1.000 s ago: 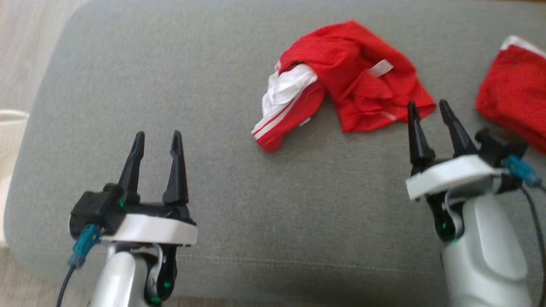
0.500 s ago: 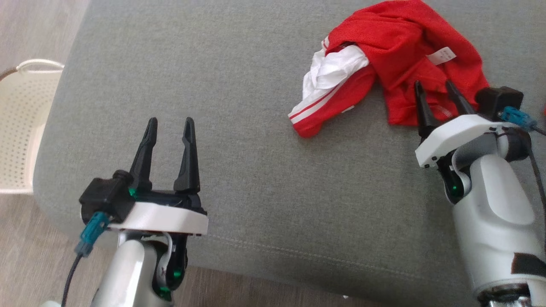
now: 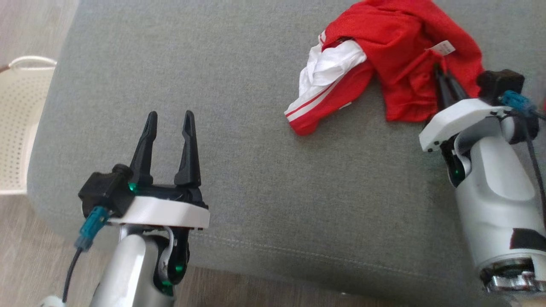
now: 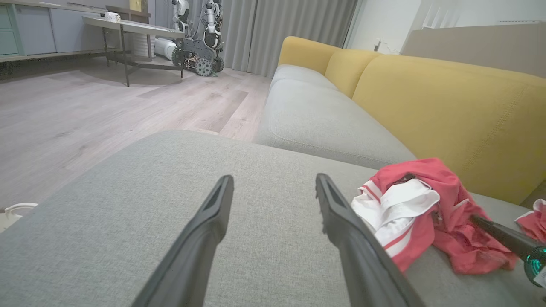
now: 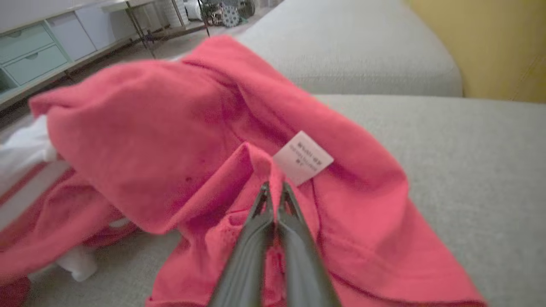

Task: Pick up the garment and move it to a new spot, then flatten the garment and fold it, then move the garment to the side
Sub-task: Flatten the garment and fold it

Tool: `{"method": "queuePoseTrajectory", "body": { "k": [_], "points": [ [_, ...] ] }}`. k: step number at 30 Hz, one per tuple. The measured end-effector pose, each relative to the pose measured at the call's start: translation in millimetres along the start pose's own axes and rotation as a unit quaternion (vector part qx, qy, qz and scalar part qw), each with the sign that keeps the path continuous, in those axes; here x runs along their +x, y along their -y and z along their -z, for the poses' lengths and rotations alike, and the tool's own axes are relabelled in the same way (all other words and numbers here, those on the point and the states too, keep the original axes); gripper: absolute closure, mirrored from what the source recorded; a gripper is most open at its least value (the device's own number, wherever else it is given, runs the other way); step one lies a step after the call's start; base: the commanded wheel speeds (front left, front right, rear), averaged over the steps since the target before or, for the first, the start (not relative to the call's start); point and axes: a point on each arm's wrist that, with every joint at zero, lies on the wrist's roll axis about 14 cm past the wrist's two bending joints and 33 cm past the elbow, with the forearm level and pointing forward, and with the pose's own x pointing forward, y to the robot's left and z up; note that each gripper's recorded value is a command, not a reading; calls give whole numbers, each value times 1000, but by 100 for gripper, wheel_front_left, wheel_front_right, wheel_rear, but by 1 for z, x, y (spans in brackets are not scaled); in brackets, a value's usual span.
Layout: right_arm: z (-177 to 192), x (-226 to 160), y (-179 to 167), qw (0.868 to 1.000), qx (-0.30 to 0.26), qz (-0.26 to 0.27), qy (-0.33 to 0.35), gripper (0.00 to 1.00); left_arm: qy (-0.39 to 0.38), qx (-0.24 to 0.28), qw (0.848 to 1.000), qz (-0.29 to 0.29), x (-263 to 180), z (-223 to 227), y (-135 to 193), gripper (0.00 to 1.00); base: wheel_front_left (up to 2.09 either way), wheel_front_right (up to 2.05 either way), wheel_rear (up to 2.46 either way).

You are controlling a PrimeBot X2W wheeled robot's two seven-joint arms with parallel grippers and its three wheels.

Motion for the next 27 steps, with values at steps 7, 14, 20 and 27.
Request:
{"method": "queuePoseTrajectory", "body": {
  "k": [7,14,20,27],
  "points": [
    [-75,-16,9,993,-51,9,107,100,23,-11,1000,13,-6,-17,9,0,0,0,0],
    [-196,-43,-3,964,-150,1,220,100,38,-26,999,20,-30,-30,16,0,0,0,0],
    [-340,-82,-53,910,-201,-33,360,100,41,-28,999,-3,-56,-34,2,0,0,0,0],
    [-446,-141,-39,845,-222,9,487,100,42,-25,999,-23,-65,-34,-9,0,0,0,0]
  ]
}}
